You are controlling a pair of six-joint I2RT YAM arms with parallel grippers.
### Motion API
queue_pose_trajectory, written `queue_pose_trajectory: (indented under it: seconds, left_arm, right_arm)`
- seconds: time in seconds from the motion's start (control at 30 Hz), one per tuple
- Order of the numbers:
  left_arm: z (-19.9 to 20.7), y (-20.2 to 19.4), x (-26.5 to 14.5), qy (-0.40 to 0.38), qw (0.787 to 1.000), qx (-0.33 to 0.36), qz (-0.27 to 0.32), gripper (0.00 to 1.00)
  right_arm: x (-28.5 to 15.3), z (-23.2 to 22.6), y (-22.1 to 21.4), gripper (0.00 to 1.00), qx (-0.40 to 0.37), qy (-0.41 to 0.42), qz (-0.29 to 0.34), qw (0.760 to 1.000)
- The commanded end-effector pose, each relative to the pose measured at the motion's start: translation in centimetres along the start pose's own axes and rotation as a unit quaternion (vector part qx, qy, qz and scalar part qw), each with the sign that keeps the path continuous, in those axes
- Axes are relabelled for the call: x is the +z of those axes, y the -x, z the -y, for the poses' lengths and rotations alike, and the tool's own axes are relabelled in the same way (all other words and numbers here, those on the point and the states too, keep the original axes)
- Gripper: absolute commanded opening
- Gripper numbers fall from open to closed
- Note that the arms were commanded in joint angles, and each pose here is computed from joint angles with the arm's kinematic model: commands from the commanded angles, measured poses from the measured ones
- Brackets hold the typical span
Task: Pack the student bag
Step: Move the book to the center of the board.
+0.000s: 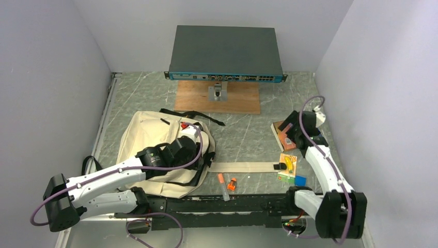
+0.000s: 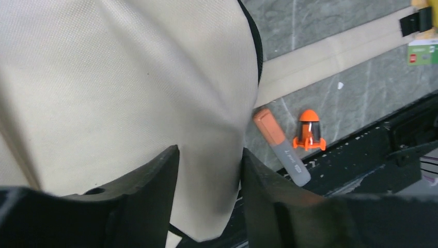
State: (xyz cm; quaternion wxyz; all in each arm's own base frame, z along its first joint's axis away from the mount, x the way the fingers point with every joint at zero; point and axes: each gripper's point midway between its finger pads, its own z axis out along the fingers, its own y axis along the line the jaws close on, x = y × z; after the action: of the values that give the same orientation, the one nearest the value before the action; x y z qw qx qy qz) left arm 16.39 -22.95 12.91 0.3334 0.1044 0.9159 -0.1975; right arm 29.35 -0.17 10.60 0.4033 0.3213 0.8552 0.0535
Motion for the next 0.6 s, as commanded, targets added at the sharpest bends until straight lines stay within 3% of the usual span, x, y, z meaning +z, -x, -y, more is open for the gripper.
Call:
queue_pose_trajectory:
  seconds: [0.0, 0.17, 0.33, 0.57]
  left_arm:
    - [2.6, 1.6, -1.0, -0.061, 0.998, 0.021, 0.019, 0.62]
    - [3.9, 2.7, -2.5, -0.100, 0.994, 0.039, 0.031, 0.95]
    - [5.4, 3.4, -3.9, -0.147, 0.987, 0.052, 0.044, 1.00]
    - [6.5, 4.2, -6.1, -0.186, 0.976, 0.095, 0.054, 1.00]
  right_arm:
    - [2.0, 1.4, 7.2, 0.99, 0.073, -0.042, 0.084, 0.993]
    - [6.0, 4.9, 12.8, 0.99, 0.065, -0.115, 0.109, 0.985]
    - [10.2, 6.7, 16.2, 0.97, 0.002, -0.179, 0.096, 0.979]
    - [15.6, 9.2, 15.1, 0.96, -0.026, -0.196, 0.018, 0.980]
